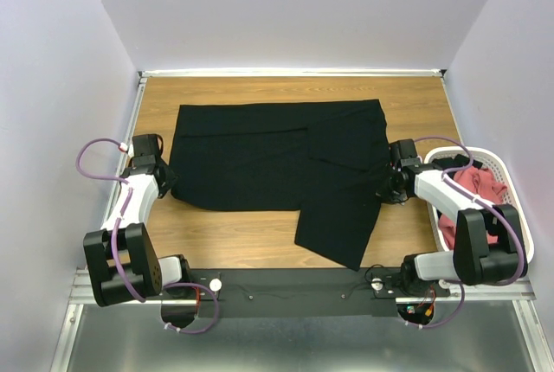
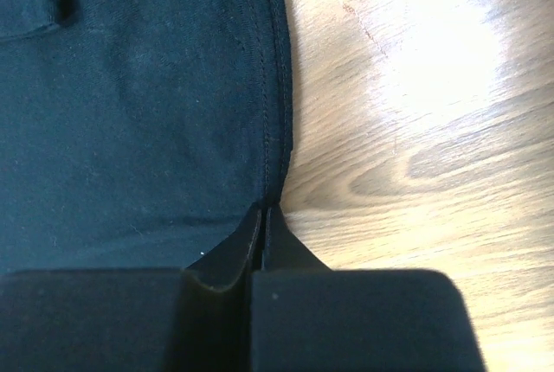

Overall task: Fold and stack the t-shirts
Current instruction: Fold the tshirt

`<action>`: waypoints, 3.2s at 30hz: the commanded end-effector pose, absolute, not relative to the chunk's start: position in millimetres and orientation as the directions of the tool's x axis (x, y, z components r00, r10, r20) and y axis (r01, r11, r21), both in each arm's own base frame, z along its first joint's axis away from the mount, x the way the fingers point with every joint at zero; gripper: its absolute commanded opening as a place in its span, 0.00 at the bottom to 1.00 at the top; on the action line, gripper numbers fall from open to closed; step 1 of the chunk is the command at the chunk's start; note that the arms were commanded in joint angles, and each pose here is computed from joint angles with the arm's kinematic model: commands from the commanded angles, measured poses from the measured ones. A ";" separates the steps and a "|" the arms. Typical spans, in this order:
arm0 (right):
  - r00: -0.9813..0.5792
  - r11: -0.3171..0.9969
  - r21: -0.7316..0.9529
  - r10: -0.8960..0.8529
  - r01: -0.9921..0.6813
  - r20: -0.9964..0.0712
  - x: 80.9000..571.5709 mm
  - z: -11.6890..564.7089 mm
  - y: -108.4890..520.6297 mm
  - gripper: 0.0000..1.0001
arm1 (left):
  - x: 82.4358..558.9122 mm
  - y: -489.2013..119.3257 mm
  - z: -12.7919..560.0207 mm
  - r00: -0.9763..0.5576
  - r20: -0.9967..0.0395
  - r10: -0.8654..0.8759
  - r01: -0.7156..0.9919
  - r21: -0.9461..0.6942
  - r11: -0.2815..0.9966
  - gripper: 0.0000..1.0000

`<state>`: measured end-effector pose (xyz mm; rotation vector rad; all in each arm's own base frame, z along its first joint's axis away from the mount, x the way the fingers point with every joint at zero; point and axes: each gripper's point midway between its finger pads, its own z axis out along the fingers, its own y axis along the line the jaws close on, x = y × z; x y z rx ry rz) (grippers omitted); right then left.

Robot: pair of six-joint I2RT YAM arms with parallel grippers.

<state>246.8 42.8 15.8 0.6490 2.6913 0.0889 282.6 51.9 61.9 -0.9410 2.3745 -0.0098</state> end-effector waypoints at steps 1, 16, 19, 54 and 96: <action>-0.812 0.894 0.118 0.444 0.433 -0.379 246.2 22.2 34.9 0.00 | 277.8 57.2 64.4 -0.562 -0.514 -0.648 -0.647 -0.215 0.732 0.00; -0.751 0.897 0.100 0.418 0.431 -0.511 323.0 81.7 14.1 0.01 | 324.2 65.5 72.3 -0.531 -0.483 -0.696 -0.632 -0.321 0.705 0.00; -0.751 0.898 0.091 0.413 0.432 -0.514 336.2 82.8 13.1 0.00 | 339.4 68.5 75.9 -0.528 -0.487 -0.696 -0.624 -0.334 0.707 0.00; -0.746 0.896 0.065 0.403 0.438 -0.529 420.3 72.4 -3.7 0.01 | 410.8 73.8 39.3 -0.552 -0.470 -0.688 -0.625 -0.312 0.715 0.00; -0.719 0.906 0.044 0.364 0.422 -0.593 458.6 74.4 -11.7 0.32 | 424.6 62.8 45.6 -0.550 -0.501 -0.668 -0.524 -0.416 0.743 0.16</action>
